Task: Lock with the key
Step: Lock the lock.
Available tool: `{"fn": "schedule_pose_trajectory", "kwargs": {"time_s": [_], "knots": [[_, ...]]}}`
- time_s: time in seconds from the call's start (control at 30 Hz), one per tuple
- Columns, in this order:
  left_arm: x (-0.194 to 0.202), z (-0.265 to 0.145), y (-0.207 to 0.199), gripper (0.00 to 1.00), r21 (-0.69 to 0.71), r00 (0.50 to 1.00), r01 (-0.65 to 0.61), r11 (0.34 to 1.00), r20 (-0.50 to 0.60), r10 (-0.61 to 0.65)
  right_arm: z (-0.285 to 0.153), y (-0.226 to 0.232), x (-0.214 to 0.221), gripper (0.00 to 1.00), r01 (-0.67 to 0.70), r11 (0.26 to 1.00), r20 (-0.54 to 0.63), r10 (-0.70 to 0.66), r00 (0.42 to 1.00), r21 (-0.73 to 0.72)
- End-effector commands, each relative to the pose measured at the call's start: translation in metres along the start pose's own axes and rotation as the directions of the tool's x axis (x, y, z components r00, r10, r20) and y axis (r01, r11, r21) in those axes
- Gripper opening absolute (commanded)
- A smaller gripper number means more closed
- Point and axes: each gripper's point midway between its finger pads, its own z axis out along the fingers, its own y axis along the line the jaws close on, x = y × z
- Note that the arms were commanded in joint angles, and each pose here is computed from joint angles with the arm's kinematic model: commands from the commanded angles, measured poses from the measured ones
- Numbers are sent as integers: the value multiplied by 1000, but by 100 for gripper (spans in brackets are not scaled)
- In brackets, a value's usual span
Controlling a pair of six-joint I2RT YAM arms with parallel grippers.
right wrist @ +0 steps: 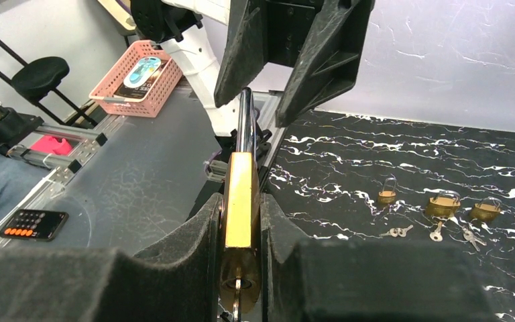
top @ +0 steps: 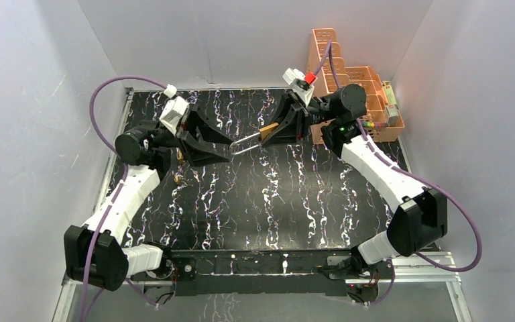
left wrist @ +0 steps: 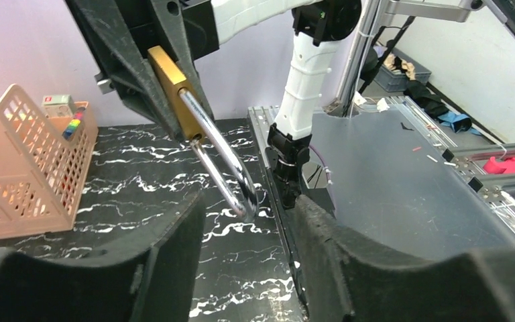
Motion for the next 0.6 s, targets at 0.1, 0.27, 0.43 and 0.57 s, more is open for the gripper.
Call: {"fn": "schedule_pose_trajectory", "kwargs": {"time_s": [0.1, 0.27, 0.43, 0.57], "knots": [[-10, 9, -8, 35, 45, 997, -74, 996, 3, 74, 2, 7, -42, 0, 170, 985, 50, -171, 984, 18], [-10, 9, -8, 0, 46, 997, -81, 996, 5, 80, 3, 6, -44, 0, 177, 984, 49, -177, 983, 11], [-13, 12, -4, 0, 33, 997, -77, 997, 31, 76, 6, 5, -44, 0, 174, 985, 51, -174, 983, 2], [-13, 18, -6, 0, 53, 997, -64, 997, 41, 62, 9, 3, -43, 0, 176, 984, 59, -176, 983, -3]]}}
